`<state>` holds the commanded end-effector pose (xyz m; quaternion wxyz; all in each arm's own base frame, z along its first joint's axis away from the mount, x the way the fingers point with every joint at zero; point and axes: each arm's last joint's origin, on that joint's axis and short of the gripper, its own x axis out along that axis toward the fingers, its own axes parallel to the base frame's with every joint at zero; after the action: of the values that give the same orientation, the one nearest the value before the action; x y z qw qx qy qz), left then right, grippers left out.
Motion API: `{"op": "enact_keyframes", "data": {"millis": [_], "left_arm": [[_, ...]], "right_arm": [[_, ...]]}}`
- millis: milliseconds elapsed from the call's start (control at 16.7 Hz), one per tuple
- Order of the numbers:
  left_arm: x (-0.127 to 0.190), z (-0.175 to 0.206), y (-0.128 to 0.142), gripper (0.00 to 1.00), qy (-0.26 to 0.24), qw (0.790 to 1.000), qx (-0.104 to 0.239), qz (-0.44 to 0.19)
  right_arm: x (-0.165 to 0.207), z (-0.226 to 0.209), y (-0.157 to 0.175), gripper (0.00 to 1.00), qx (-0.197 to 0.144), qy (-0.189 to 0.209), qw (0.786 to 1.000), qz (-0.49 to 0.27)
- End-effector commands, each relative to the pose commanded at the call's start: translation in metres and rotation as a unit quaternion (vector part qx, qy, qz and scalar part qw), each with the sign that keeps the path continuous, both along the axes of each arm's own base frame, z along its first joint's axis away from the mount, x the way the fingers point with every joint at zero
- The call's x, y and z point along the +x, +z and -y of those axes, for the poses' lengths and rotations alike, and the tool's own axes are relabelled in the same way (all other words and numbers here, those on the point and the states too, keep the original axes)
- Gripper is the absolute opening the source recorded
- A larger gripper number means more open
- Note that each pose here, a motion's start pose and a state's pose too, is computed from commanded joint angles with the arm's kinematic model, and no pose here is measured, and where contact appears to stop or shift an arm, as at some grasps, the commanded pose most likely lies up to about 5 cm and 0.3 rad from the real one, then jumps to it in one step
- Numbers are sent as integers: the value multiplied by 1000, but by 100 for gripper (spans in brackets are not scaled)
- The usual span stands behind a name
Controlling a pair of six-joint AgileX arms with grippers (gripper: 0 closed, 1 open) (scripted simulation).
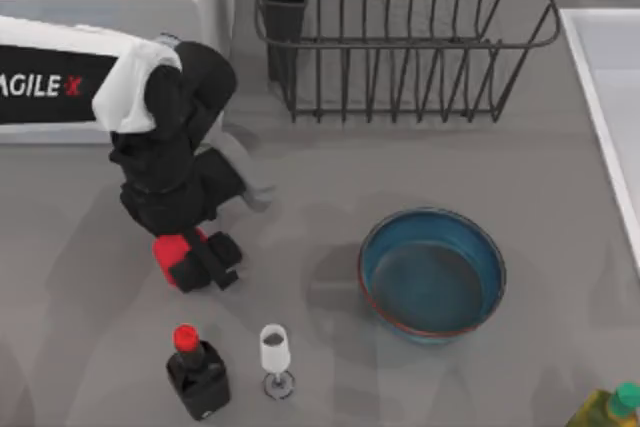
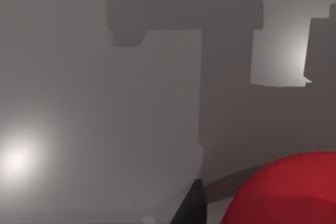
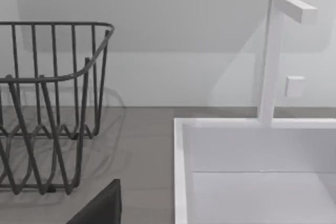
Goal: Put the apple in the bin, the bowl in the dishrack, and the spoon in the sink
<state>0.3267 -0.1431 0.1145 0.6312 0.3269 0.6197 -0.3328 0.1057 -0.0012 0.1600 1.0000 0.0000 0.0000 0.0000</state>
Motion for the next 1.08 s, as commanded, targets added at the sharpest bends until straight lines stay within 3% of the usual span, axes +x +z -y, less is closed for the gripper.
{"op": "enact_keyframes", "data": {"millis": [180, 600, 1080], "left_arm": [[4, 2, 19, 0, -1, 1000, -1, 2], [0, 0, 95, 0, 1, 1000, 1, -2], [-2, -7, 104, 0, -20, 1000, -2, 1]], "right_arm": [[0, 0, 0, 100, 0, 0, 1000, 0], [0, 0, 0, 100, 0, 0, 1000, 0], [0, 0, 0, 100, 0, 0, 1000, 0]]}}
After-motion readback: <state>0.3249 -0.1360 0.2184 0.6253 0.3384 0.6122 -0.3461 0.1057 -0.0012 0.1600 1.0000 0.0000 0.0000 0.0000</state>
